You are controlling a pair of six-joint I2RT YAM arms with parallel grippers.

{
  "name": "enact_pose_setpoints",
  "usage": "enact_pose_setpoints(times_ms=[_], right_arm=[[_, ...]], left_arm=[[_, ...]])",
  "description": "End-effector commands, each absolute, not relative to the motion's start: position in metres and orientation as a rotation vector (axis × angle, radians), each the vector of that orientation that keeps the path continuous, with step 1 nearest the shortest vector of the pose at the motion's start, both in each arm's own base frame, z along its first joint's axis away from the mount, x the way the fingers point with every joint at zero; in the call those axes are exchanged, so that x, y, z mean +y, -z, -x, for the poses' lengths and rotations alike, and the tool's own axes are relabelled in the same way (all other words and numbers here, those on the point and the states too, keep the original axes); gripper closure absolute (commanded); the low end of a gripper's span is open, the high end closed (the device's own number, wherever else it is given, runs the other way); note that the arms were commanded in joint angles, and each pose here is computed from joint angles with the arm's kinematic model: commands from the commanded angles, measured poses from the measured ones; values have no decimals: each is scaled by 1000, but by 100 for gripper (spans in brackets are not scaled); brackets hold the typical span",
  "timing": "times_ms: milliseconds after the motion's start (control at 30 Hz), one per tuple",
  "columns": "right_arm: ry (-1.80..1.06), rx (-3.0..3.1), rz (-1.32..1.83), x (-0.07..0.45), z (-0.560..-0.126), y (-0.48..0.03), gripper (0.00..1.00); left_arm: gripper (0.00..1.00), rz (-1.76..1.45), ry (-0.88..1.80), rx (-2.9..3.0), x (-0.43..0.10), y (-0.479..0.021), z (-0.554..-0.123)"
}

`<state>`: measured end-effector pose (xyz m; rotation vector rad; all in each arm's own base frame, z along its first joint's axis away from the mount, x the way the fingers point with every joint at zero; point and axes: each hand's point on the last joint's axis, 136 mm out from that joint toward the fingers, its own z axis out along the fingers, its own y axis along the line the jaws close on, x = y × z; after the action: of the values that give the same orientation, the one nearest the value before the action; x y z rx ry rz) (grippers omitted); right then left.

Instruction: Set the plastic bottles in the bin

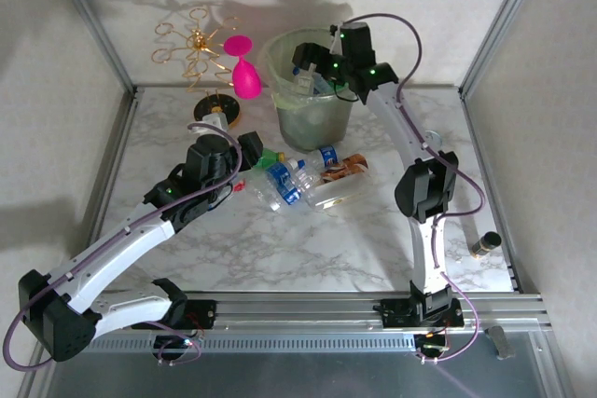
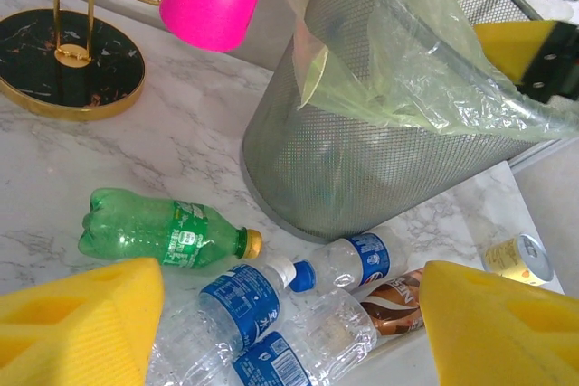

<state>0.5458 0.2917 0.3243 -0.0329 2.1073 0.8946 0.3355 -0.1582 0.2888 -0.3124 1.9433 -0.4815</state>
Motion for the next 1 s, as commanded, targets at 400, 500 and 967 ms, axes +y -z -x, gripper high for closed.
enact_pose_setpoints(times_ms=[400, 500, 967], right_arm=[[-778, 1956, 135, 237, -420, -398, 6], [-788, 1970, 146, 232, -392, -387, 6], [-799, 2028, 179, 207, -305, -315, 6]], left_arm=[[19, 324, 461, 1914, -149, -293, -331], [18, 329, 458, 1931, -151, -289, -329], [4, 520, 245, 2167, -106, -215, -356]])
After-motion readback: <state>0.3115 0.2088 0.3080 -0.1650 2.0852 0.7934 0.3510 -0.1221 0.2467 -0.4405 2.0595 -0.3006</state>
